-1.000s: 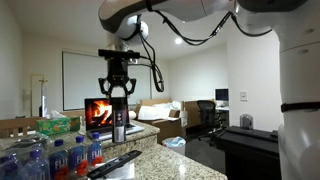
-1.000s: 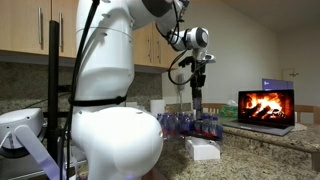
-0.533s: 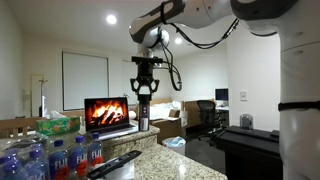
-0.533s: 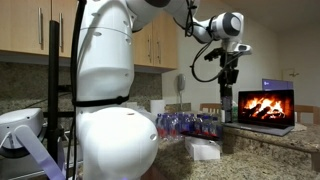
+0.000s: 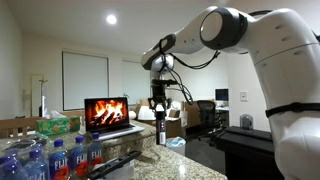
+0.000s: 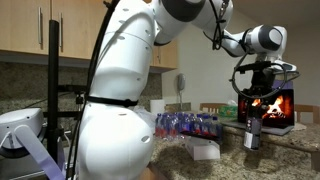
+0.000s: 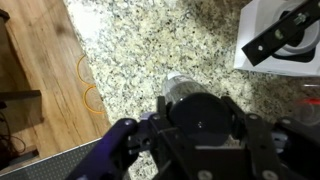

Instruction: Put the bottle on the can, then pick the black object and put it on the can, then pick the clear tape and put it on the counter

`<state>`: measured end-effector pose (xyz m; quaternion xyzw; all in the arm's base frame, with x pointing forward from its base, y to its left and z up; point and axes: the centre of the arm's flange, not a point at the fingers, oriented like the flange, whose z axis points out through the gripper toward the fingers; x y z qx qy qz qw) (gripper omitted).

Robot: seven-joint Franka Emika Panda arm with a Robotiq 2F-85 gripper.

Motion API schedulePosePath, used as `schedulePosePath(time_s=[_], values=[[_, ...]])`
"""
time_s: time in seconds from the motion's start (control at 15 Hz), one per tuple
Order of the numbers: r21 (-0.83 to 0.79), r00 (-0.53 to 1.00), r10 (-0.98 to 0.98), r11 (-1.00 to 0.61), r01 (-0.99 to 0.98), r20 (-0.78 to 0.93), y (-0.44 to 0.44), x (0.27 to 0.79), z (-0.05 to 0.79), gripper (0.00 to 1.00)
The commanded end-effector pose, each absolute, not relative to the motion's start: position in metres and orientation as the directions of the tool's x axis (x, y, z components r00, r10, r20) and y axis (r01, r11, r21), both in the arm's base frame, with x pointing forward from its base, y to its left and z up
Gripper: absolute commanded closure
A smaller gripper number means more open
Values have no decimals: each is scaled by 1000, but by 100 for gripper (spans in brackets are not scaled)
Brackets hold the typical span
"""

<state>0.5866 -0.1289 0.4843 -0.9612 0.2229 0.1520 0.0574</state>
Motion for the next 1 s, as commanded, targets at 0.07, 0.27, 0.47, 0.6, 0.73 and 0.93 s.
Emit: schedulePosePath(time_s=[0.07,0.27,0.47,0.6,0.73,0.93], values=[[42,853,-375,-921,-387,-363,-138,638,468,69],[70,865,-353,-933,-352,-358,-136,663,449,69],[66,877,-351,-935,-350,-329,-137,678,430,69],[52,884,-344,-937,-346,-316,-137,685,419,69],[47,893,-344,-937,-346,-289,-134,686,417,69],[50,908,-351,-936,-349,-228,-129,682,418,69]])
